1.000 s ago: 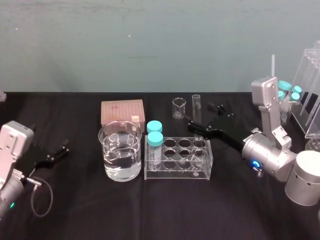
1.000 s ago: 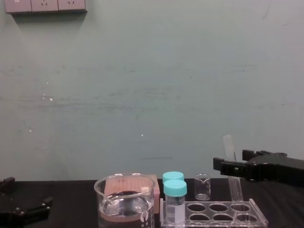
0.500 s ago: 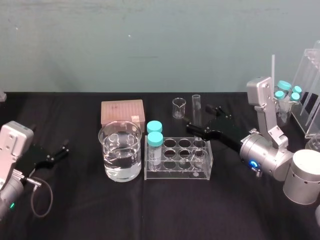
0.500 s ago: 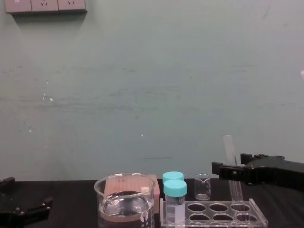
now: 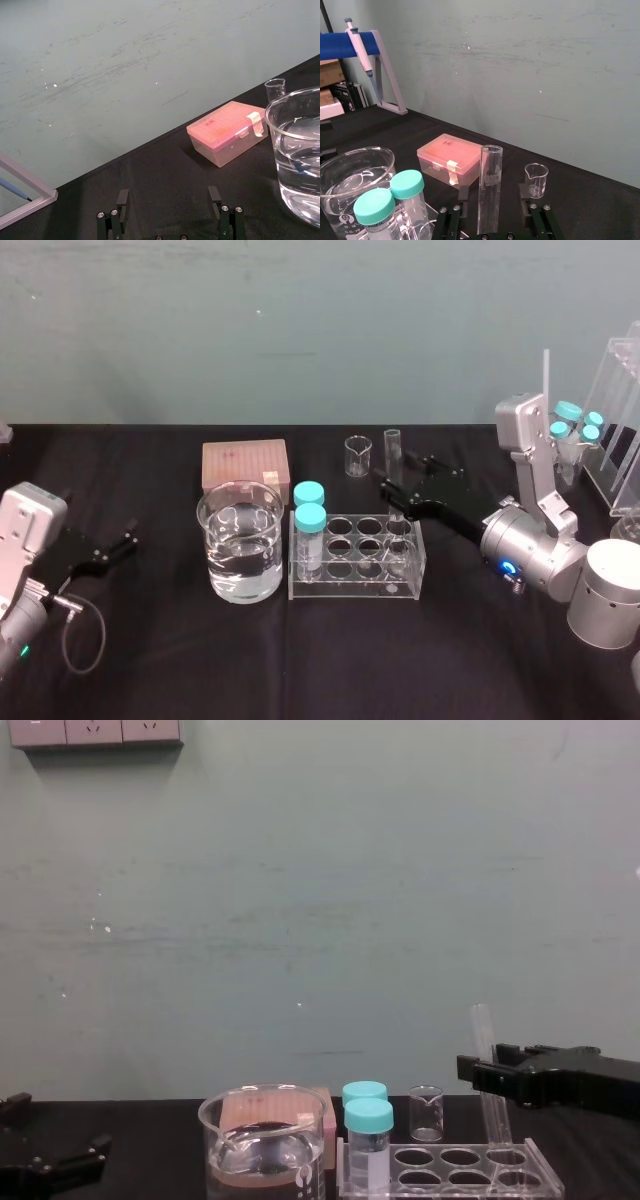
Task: Hold the test tube with one hand and immerse one end into the beaker, then return it to the test tube rack.
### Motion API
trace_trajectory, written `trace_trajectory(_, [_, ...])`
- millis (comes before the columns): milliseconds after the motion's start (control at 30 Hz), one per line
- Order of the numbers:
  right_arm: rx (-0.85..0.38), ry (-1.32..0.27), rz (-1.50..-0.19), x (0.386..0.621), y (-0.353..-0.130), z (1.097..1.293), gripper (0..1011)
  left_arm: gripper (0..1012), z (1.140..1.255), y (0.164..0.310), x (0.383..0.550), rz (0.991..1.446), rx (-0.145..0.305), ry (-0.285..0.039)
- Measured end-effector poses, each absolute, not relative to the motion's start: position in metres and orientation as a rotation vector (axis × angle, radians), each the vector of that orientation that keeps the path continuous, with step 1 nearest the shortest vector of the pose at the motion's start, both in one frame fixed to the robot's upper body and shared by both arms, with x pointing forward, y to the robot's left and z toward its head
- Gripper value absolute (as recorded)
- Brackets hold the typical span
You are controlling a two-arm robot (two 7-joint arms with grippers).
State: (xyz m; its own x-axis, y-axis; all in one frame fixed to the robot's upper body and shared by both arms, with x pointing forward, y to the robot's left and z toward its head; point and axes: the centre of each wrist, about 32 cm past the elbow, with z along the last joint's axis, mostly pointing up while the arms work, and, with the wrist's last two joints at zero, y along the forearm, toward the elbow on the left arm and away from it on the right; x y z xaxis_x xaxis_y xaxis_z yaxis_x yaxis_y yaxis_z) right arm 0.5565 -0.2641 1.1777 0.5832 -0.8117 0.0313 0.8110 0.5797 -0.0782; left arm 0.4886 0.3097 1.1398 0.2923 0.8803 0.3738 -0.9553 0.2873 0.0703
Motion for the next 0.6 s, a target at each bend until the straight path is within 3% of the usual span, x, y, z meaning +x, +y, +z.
trace_trajectory(367, [-0.085,0.008,-0.948,0.5563,-0.2641,1.1777,287,1000,1.1398,0.3097,0.4886,1.248,0.304,-0.285])
trace_trajectory(600, [-0.084,0.008,-0.948,0.5563,-0.2641,1.1777,235,1000,1.1398,0.3097,0.4886,1.248,0.304,-0.285])
